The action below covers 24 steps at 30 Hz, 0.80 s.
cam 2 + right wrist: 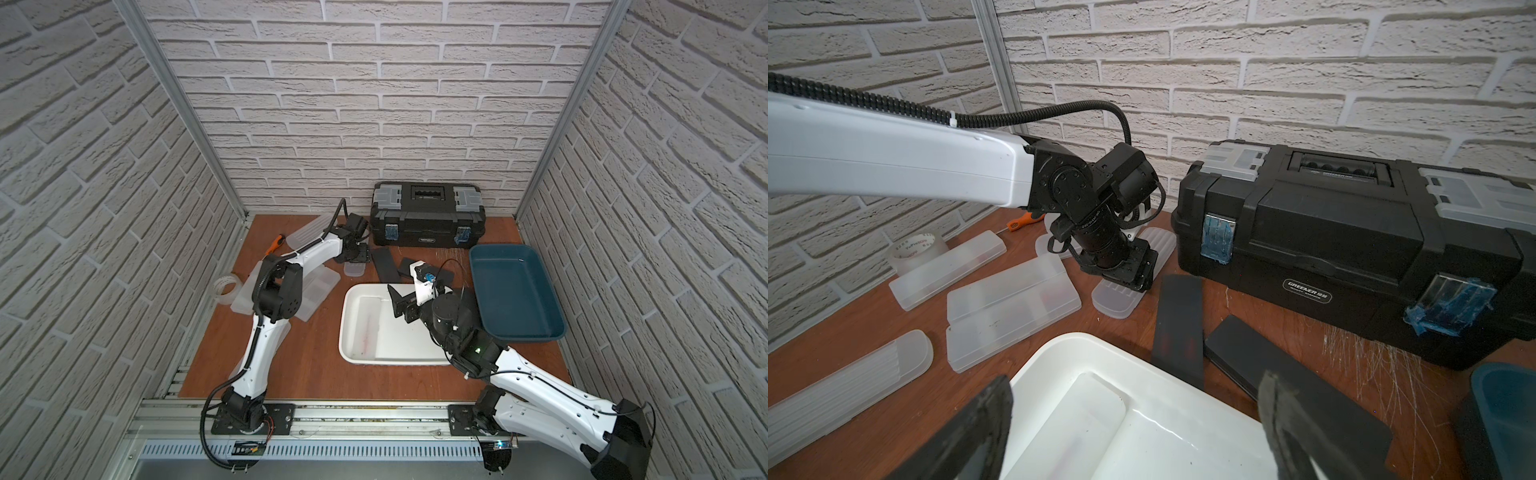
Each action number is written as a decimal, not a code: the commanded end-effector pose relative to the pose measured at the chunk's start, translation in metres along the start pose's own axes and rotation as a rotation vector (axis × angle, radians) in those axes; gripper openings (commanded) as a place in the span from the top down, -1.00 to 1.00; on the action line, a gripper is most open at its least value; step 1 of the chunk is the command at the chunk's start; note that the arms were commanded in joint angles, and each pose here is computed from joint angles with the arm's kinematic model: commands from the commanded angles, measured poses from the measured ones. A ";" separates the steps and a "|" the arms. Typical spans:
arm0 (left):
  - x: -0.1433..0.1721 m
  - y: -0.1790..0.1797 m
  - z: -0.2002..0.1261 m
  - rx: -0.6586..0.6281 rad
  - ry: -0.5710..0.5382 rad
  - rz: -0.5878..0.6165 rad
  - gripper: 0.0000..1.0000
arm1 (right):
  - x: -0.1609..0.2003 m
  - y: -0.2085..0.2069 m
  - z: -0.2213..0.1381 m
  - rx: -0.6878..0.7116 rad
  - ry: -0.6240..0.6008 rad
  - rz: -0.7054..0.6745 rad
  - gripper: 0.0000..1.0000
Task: Place the pencil cases by color into the storage box
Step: Pick up the pencil case from the center of the board.
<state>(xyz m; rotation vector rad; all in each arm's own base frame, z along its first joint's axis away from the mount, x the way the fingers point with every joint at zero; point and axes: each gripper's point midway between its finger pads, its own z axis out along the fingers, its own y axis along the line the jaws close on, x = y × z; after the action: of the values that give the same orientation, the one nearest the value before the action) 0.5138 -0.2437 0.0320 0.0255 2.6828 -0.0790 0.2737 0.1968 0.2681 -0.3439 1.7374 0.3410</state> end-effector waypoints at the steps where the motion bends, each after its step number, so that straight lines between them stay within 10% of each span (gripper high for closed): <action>1: 0.023 0.004 0.006 -0.024 0.075 0.036 -0.47 | -0.010 0.002 -0.001 -0.008 -0.038 0.017 -0.86; 24: 0.012 0.009 -0.061 -0.015 0.003 0.090 -0.45 | -0.003 0.001 0.002 0.001 -0.014 0.016 -0.84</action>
<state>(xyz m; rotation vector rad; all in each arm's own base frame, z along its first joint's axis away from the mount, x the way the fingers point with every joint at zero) 0.4770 -0.2321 0.0508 0.1286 2.7273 -0.0309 0.2744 0.1974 0.2661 -0.3460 1.7434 0.3386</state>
